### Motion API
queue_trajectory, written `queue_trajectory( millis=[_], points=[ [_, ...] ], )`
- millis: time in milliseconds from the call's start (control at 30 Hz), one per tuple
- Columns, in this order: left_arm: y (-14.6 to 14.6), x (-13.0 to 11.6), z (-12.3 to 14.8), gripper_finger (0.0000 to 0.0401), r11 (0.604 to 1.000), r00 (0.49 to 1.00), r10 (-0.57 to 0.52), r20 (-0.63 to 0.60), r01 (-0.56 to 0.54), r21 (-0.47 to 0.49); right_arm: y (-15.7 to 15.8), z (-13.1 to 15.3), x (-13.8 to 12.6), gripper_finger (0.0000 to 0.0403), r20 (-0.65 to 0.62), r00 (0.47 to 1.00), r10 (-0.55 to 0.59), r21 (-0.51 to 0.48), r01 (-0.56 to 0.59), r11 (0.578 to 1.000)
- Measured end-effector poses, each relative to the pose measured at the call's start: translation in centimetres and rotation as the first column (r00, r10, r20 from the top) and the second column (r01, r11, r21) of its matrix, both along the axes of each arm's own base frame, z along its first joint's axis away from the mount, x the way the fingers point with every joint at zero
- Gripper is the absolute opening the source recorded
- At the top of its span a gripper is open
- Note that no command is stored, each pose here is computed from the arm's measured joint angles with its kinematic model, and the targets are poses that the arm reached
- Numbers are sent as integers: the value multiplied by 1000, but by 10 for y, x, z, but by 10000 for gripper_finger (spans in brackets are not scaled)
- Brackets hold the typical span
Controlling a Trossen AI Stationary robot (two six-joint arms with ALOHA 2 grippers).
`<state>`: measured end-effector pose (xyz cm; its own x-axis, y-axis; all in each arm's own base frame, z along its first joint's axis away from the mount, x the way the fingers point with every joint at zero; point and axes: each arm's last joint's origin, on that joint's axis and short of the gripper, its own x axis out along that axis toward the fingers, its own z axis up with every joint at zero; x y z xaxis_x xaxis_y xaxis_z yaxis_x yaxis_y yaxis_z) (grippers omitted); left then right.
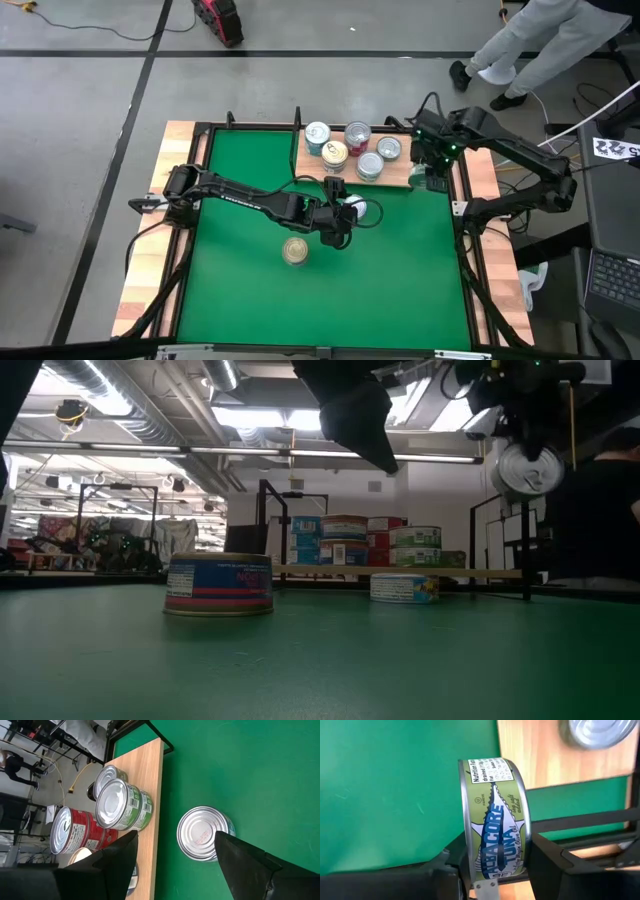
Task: Stack canned seafood by type on shelf
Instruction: Stack the green tuna can on top of the green tuna can on the shelf
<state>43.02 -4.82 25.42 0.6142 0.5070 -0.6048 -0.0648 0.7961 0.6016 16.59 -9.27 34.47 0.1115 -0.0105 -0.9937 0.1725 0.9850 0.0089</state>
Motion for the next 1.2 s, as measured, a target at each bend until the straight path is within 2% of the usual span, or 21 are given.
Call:
queue_trajectory(
  millis=[267,433,733,833,933,1033,1200],
  points=[
    [0,0,0,260,1000,1000,0,0,0,0,-3,14,6,137,103,991,88,-76,-81,994],
    [0,0,0,260,1000,1000,0,0,0,0,-8,13,18,137,183,968,172,-85,-159,984],
    [0,0,0,260,1000,1000,0,1,0,0,-32,-10,48,137,159,951,266,-95,-253,963],
    [0,0,0,260,1000,1000,0,1,0,0,-47,-18,51,137,141,961,236,-90,-225,970],
    [0,0,0,260,1000,1000,0,1,0,0,-60,-14,49,136,143,971,190,-90,-178,980],
    [0,0,0,260,1000,1000,-1,0,1,1,-73,1,45,136,204,967,150,-98,-133,986],
    [0,0,0,260,1000,1000,-1,0,1,1,-95,26,41,136,353,928,117,-92,-90,992]
  ],
)
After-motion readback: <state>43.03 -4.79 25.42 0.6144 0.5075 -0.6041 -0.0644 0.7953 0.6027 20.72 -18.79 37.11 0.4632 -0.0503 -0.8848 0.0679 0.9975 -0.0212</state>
